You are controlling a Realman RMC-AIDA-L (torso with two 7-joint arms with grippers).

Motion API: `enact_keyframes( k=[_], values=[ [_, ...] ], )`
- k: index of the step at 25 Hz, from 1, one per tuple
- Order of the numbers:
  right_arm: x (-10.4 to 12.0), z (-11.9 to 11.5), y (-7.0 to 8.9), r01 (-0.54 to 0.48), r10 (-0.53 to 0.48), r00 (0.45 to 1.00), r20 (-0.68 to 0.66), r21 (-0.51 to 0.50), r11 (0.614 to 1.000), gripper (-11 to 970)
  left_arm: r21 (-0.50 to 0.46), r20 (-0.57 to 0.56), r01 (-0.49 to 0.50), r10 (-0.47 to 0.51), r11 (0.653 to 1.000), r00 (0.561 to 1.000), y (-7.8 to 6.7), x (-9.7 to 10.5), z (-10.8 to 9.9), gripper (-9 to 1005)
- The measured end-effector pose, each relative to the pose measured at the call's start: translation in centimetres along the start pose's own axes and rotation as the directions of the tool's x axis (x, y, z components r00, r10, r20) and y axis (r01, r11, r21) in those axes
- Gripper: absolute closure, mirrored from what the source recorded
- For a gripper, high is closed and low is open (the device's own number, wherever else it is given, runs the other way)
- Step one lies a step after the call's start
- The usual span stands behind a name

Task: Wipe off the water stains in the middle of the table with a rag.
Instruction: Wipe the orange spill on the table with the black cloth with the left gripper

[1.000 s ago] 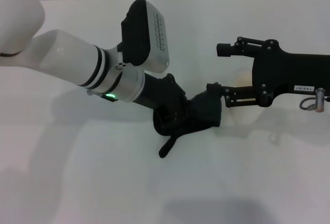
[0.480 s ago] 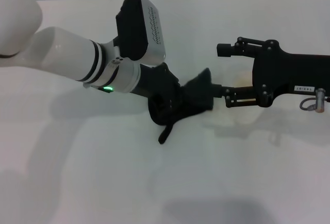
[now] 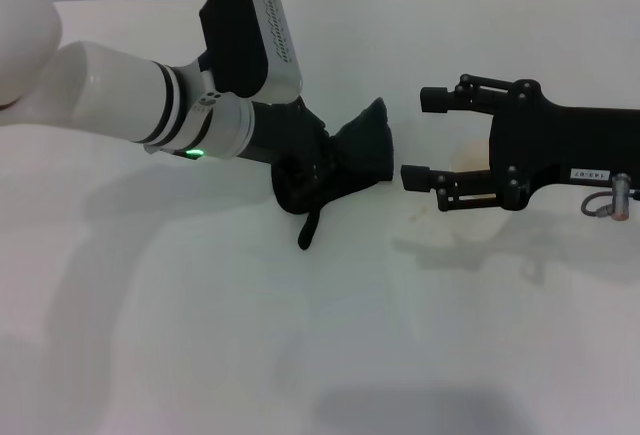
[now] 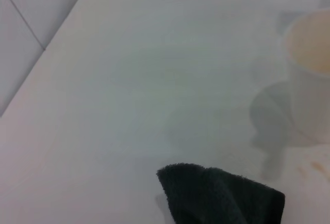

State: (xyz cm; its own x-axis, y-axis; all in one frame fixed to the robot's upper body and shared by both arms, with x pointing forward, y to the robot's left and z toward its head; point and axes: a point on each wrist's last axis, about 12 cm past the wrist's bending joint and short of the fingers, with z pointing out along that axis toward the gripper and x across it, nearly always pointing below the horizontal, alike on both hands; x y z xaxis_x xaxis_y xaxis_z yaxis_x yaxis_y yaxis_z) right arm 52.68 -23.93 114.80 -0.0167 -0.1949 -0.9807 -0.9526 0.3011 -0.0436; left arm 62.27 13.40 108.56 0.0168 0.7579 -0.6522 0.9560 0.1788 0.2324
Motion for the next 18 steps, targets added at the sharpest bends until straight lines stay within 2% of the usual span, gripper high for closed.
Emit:
enact_keyframes(
  k=[7,14,18],
  values=[
    [0.0,0.0,0.0,-0.001,0.001,1.0,0.0,0.001,1.0,103,0.015,0.014,-0.044,0.043,0.999,0.999,-0.3,-0.7,0.4,914],
    [-0.1,0.0,0.0,0.002,-0.002,1.0,0.001,0.001,1.0,103,0.061,0.06,-0.079,0.075,0.995,0.995,-1.5,-1.8,1.2,914],
    [-0.1,0.0,0.0,0.003,-0.003,1.0,0.002,0.001,1.0,103,0.068,0.062,-0.086,0.082,0.994,0.995,-1.8,-1.9,1.4,914]
  ],
)
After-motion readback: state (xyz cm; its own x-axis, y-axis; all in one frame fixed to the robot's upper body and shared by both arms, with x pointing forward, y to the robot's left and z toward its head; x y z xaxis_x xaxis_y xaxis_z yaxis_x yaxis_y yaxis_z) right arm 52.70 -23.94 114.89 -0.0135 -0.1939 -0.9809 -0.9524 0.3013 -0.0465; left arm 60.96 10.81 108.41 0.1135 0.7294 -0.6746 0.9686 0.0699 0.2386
